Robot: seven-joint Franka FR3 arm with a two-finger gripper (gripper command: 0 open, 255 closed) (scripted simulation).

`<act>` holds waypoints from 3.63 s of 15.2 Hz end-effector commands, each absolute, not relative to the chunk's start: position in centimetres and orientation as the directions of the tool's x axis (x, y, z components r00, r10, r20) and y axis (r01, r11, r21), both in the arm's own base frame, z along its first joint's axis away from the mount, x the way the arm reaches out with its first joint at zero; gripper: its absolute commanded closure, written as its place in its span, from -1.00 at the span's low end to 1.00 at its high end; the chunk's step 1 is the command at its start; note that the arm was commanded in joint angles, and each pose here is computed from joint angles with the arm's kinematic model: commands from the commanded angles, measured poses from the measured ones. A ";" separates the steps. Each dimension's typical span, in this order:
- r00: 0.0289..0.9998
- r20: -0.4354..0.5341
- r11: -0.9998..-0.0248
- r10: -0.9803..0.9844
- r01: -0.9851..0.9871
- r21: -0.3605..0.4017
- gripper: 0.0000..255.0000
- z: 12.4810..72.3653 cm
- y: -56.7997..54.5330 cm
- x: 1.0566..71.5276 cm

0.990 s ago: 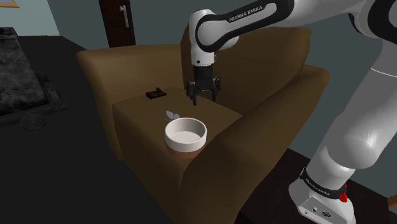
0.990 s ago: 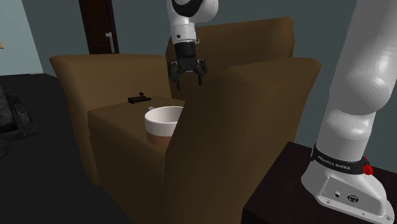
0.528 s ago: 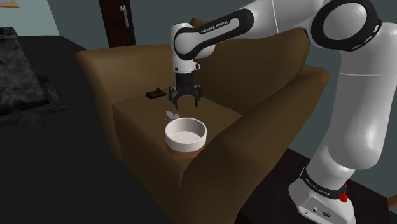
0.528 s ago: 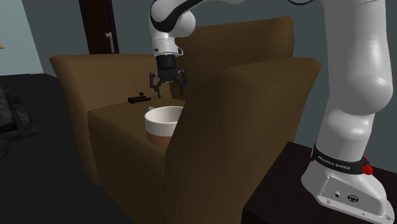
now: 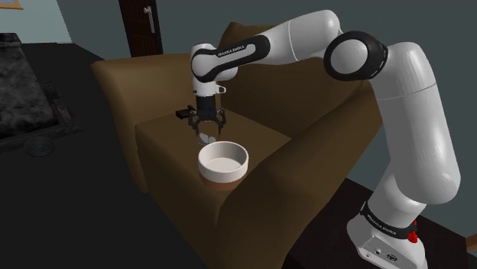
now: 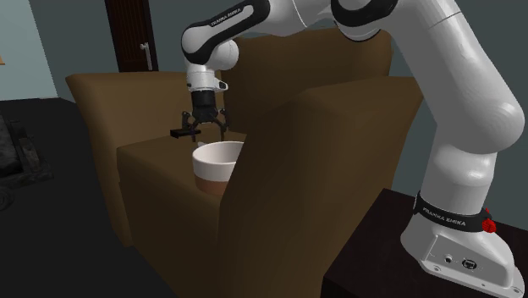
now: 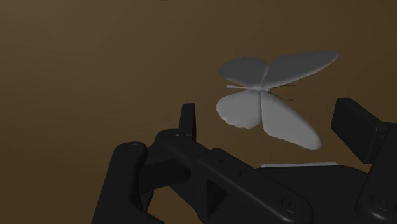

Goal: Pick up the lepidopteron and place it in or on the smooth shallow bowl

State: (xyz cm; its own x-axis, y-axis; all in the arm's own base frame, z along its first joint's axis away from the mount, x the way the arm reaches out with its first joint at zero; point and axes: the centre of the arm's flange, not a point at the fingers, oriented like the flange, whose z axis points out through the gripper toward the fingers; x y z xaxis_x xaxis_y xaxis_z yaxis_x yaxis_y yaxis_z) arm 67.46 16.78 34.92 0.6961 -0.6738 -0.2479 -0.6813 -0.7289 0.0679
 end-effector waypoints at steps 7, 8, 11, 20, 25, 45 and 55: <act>0.688 -0.250 -0.721 -0.681 -0.689 0.068 -1.00 31.0 17.2 66.9; 0.688 -0.250 -0.721 -0.681 -0.689 0.068 -1.00 31.0 17.2 67.0; 0.688 -0.250 -0.721 -0.681 -0.689 0.068 -1.00 31.0 17.2 67.0; 0.688 -0.250 -0.721 -0.681 -0.689 0.068 1.00 31.0 17.2 66.9; 0.688 -0.250 -0.721 -0.681 -0.689 0.068 1.00 31.5 17.2 67.0; 0.688 -0.250 -0.721 -0.681 -0.689 0.068 1.00 42.1 17.2 67.0; 0.688 -0.250 -0.721 -0.681 -0.689 0.068 1.00 46.3 17.6 65.7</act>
